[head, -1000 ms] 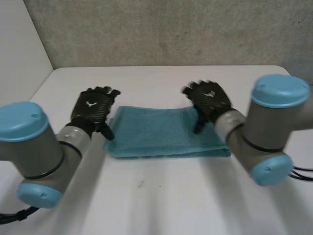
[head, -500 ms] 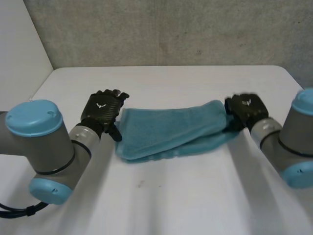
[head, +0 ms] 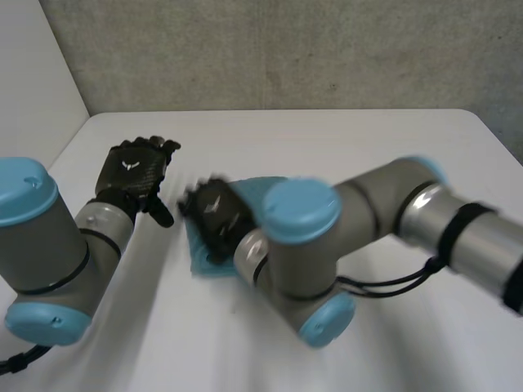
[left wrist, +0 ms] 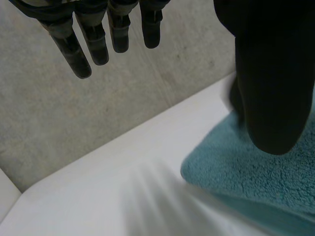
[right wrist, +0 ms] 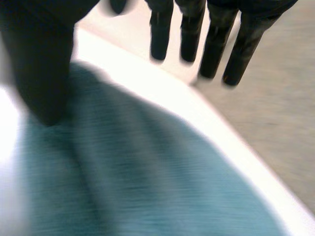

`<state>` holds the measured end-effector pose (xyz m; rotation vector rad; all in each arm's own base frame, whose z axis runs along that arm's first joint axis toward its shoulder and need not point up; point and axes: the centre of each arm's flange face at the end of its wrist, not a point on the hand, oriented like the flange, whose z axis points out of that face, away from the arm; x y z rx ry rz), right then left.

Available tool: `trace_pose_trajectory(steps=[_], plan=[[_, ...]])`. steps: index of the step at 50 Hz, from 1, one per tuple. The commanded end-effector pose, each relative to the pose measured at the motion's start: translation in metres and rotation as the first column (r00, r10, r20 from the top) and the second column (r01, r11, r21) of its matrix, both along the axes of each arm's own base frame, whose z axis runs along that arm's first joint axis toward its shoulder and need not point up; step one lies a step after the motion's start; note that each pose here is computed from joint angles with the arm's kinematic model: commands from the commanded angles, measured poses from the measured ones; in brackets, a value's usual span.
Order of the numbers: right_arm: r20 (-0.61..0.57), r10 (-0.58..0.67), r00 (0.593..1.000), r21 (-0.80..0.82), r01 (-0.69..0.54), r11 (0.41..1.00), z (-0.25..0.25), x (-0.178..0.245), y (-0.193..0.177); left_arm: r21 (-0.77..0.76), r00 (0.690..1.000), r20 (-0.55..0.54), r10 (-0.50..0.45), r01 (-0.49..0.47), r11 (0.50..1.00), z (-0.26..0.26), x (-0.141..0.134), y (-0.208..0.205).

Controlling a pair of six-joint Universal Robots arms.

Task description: Fold the laundry

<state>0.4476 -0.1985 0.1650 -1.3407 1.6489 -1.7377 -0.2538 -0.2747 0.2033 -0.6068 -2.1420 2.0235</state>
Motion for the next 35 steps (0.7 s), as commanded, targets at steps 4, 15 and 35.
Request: trace_pose_trajectory(steps=[4, 15, 35], plan=[[0.242, -0.297, 0.924, 0.195, 0.253, 0.947, 0.070, -0.066, -0.072, 0.102, 0.985, -0.140, -0.101, 0.116, 0.988, 0.008, -0.041, -0.004], [0.062, -0.318, 0.946, 0.358, 0.276, 0.892, -0.004, -0.071, -0.091, 0.331, 0.987, -0.119, -0.105, 0.139, 0.933, -0.037, -0.051, 0.006], [0.038, -0.367, 0.930, 0.380, 0.326, 0.866, 0.032, -0.084, -0.109, 0.236, 0.994, -0.003, -0.106, 0.104, 0.966, 0.001, -0.039, 0.008]])
